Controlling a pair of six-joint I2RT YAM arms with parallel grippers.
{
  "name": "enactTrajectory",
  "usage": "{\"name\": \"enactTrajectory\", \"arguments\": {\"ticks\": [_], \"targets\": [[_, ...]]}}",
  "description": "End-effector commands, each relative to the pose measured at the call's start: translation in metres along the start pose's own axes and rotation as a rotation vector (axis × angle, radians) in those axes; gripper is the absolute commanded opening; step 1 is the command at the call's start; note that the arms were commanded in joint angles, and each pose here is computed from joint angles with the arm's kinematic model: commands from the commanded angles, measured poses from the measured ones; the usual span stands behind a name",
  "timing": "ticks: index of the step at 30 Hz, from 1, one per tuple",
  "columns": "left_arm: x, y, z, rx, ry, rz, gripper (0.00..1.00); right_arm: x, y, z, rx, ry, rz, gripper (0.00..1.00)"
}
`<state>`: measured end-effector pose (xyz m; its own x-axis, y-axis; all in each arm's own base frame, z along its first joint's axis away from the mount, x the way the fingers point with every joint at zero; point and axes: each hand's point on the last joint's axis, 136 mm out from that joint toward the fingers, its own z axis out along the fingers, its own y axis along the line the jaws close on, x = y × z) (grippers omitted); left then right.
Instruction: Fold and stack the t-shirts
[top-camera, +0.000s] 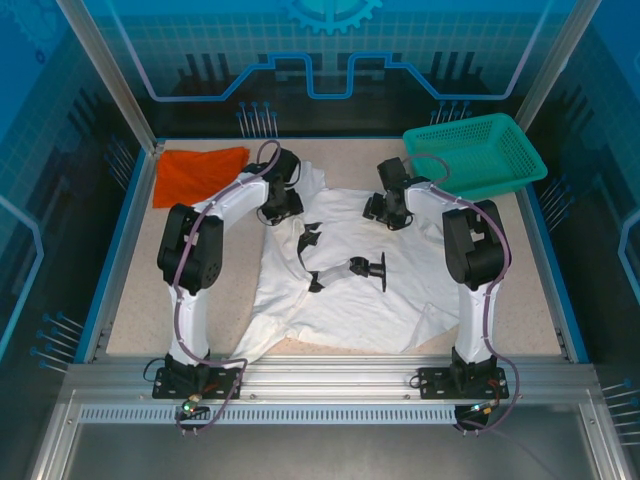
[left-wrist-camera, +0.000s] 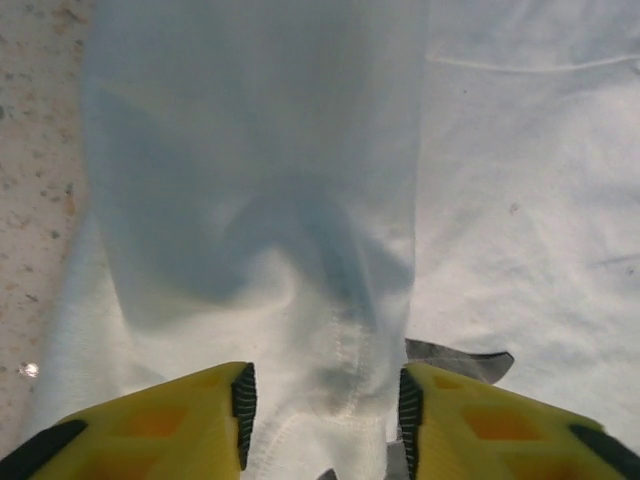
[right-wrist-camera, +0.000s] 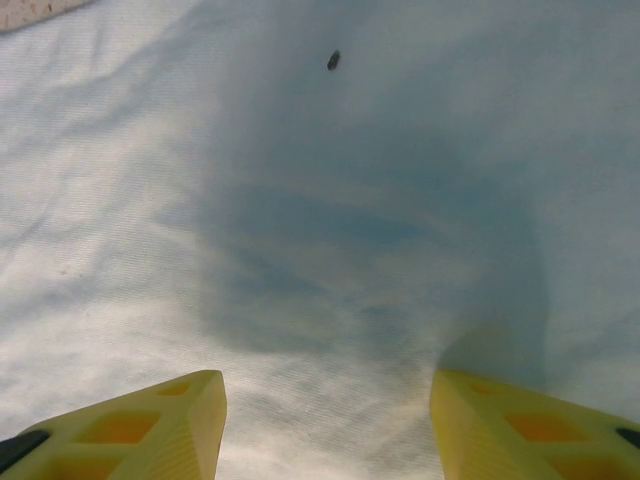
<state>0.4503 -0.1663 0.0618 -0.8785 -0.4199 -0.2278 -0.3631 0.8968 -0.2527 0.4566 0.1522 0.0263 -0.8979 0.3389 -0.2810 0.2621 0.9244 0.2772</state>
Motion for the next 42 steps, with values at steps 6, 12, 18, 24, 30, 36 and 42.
{"name": "enactTrajectory", "arguments": {"ticks": [6,12,18,24,30,36,42], "targets": [[0.03,-0.022,0.004,-0.003,0.067,0.065,0.51,-0.005,0.002,0.006,-0.019,0.002,0.008,0.57],[0.025,-0.009,0.011,-0.11,0.041,0.084,0.47,-0.006,-0.001,0.007,-0.023,0.006,0.017,0.57],[0.028,-0.006,0.014,-0.152,0.032,0.111,0.47,-0.007,-0.003,0.008,-0.028,0.006,0.023,0.57],[0.025,-0.01,0.018,-0.153,0.025,0.113,0.23,-0.007,-0.003,0.01,-0.03,0.009,0.023,0.57],[0.018,-0.009,0.011,-0.146,0.005,0.117,0.0,-0.007,-0.006,0.012,-0.026,0.013,0.026,0.56],[-0.004,-0.001,-0.019,-0.034,-0.015,0.169,0.0,-0.007,-0.011,0.016,-0.027,0.02,0.043,0.55],[-0.024,0.036,-0.038,0.056,0.003,0.231,0.0,-0.006,-0.017,0.024,-0.03,0.032,0.067,0.54]]}}
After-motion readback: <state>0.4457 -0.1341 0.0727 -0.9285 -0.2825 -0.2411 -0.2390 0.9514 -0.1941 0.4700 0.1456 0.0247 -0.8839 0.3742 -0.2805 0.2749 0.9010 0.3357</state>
